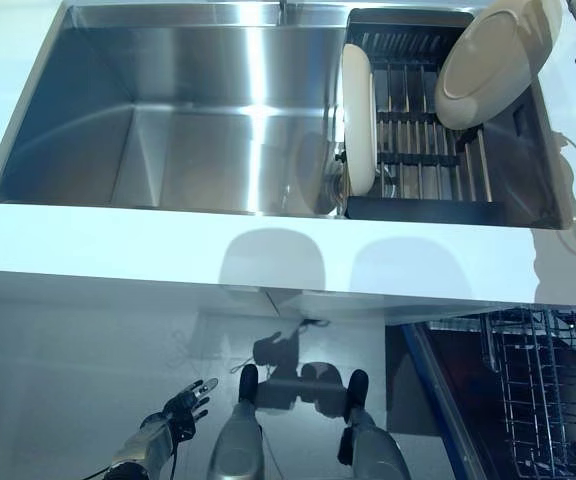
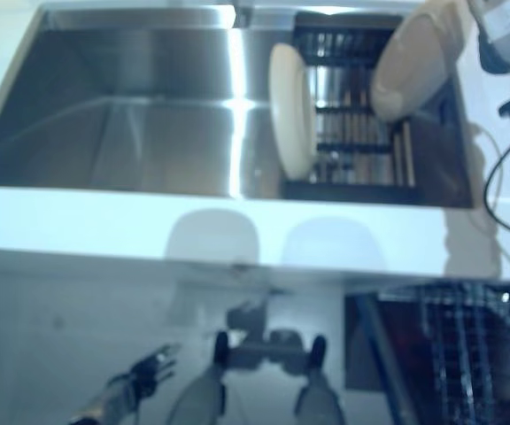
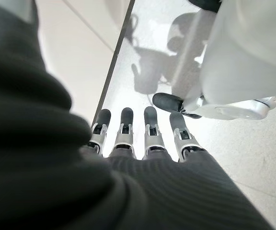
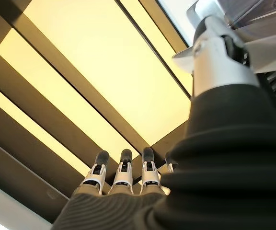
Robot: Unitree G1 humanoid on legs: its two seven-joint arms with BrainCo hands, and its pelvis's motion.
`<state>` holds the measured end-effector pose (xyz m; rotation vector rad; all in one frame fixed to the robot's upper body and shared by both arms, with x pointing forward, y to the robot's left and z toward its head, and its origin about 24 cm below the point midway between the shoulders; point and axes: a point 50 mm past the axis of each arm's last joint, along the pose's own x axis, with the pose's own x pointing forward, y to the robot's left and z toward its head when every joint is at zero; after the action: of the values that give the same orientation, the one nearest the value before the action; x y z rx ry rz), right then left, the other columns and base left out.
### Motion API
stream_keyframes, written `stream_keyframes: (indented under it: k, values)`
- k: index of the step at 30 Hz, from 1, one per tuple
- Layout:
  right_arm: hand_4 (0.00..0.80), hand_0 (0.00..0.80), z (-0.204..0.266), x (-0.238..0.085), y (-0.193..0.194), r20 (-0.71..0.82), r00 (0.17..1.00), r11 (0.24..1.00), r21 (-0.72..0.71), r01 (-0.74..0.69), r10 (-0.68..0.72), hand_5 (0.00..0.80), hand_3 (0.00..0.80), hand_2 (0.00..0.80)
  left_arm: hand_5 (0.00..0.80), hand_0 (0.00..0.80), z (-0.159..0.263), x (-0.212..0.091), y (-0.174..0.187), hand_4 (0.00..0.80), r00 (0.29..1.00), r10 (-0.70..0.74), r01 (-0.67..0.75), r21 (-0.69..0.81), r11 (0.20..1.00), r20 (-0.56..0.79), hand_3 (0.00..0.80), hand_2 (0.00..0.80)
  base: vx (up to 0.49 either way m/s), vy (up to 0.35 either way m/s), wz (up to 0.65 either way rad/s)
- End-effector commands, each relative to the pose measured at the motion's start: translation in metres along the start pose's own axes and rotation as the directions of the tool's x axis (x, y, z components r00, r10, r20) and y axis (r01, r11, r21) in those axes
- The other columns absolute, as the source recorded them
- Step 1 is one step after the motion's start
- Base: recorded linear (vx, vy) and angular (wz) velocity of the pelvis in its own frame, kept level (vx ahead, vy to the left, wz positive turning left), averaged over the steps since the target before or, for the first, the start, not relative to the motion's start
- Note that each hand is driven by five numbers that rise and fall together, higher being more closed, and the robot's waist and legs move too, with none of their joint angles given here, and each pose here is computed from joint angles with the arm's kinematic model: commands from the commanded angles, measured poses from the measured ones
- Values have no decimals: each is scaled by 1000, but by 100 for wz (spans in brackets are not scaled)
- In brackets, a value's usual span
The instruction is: Take plates into dishwasher
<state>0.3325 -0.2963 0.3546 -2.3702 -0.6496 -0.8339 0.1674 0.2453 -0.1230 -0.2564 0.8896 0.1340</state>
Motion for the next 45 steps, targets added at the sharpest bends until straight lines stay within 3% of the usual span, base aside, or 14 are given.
stream_keyframes:
  k: [1,9,32,33,34,45]
  values:
    - [0,0,-39,25,-30,-107,990,989,-124,82,-96,0,0,0,0,0,8,-2,13,0,998,59,-59,-12,998,21,0,0,-20,0,6]
    - [0,0,-49,31,-38,-118,986,982,-164,97,-118,0,0,0,0,0,1,-9,29,0,995,95,-95,-41,995,12,0,0,-1,0,1]
    - [0,0,-49,32,-42,-46,990,971,-207,119,-131,0,0,0,0,0,-5,-11,24,0,999,39,-37,-72,997,22,0,0,0,0,0]
    - [709,709,-49,32,-43,-35,991,970,-210,120,-130,709,709,709,0,0,-5,-11,24,0,999,36,-35,-72,997,20,0,0,0,0,0]
    - [800,800,-48,33,-44,-28,991,970,-211,120,-128,800,800,800,0,0,-6,-11,25,0,999,34,-33,-72,997,20,0,0,0,0,0]
    - [800,800,-54,33,-44,-27,992,967,-228,112,-122,800,800,800,0,0,-9,-14,29,0,1000,25,-24,-63,998,19,0,0,0,0,0]
